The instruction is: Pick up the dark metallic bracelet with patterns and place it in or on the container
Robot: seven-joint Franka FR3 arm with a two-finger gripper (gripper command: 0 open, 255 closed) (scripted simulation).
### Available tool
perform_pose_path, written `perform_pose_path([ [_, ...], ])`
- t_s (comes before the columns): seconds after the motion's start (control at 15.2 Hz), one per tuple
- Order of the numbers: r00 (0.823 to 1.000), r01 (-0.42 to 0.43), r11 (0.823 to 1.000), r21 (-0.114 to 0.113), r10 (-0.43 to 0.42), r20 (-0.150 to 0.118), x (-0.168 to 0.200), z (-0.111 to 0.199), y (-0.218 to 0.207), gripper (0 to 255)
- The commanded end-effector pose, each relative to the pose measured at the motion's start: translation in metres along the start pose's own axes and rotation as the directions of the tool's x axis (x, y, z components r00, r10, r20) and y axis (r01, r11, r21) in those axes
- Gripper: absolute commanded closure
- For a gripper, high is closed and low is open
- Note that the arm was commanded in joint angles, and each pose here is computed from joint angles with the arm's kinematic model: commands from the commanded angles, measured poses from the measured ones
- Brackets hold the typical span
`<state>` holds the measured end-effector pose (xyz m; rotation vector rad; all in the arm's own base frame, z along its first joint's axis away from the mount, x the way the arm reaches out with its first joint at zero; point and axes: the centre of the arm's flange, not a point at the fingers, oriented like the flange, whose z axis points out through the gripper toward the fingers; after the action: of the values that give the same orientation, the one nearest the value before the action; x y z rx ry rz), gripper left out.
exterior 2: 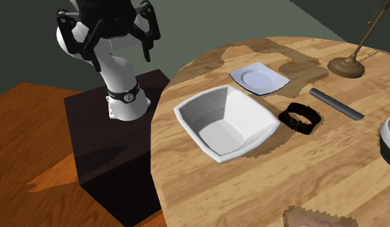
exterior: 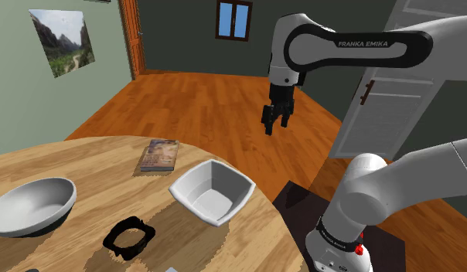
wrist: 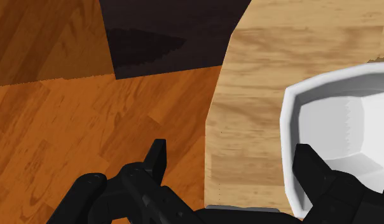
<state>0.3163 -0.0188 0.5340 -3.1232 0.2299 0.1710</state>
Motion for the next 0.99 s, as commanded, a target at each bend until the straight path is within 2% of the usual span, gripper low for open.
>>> perform_pose_path([
  [0.0, 1.0, 0.0, 1.0, 0.0, 0.0, 0.0, 0.0, 0.0, 0.0, 0],
  [0.92, 0.998, 0.068, 0.998, 0.006, -0.068, 0.002, 0.064, 0.075, -0.155, 0],
])
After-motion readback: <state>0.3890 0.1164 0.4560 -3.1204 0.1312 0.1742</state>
